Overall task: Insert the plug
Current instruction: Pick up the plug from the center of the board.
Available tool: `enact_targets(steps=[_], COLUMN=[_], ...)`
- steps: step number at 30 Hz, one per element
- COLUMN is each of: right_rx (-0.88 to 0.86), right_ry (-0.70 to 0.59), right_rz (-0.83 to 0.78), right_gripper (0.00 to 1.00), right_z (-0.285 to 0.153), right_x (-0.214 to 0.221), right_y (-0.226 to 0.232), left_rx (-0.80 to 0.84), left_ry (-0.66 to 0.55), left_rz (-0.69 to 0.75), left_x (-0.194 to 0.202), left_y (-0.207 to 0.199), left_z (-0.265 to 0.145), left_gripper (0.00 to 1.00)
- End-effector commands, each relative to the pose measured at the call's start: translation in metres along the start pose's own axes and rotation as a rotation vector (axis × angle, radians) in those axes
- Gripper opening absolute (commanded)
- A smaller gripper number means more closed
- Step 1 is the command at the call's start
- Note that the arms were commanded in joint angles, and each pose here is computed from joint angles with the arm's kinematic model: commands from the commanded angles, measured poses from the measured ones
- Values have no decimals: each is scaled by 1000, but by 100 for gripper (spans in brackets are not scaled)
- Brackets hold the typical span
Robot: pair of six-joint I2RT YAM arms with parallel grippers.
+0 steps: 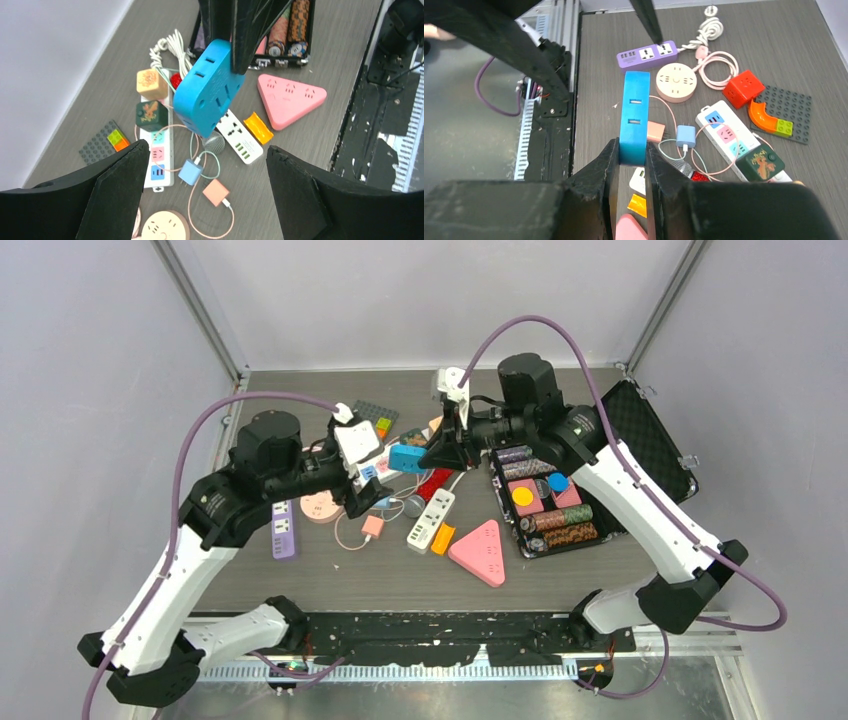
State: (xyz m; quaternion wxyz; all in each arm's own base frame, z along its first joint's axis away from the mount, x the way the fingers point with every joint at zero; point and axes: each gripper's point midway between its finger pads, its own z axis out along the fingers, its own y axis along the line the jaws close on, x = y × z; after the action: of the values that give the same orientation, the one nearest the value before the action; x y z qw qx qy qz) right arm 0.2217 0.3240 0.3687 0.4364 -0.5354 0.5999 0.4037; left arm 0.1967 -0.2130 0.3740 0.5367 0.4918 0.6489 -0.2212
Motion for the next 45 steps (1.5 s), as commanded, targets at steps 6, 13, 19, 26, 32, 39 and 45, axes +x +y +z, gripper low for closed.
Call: enact_targets(steps=[6, 13, 19, 26, 32, 39, 45], right_rx=[-138, -193, -220, -250, -203, -204, -209], right_ry=[19, 44, 35, 38, 18, -17, -78], right_rz=[-107, -105, -111, -101, -96, -121, -107], right_gripper=[5, 5, 5, 5, 38, 72, 57], right_z=[-3, 8, 11, 12, 11, 13, 22], right_x=[-6, -4, -8, -9, -13, -5, -17], right_y=[22, 31, 35, 39, 34, 37, 32], left_rx=[43, 189, 208, 242, 195, 183, 220], left_ry=[40, 136, 173, 177, 140, 63, 9], left_rz=[-50, -141, -168, -167, -174, -199, -214], left_x=[-7, 4, 13, 15, 13, -1, -12], left_y=[-3, -22, -23, -27, -19, -16, -21], left_z=[-4, 11, 21, 23, 20, 11, 4], left_gripper=[86, 72, 56, 0, 0, 0, 0])
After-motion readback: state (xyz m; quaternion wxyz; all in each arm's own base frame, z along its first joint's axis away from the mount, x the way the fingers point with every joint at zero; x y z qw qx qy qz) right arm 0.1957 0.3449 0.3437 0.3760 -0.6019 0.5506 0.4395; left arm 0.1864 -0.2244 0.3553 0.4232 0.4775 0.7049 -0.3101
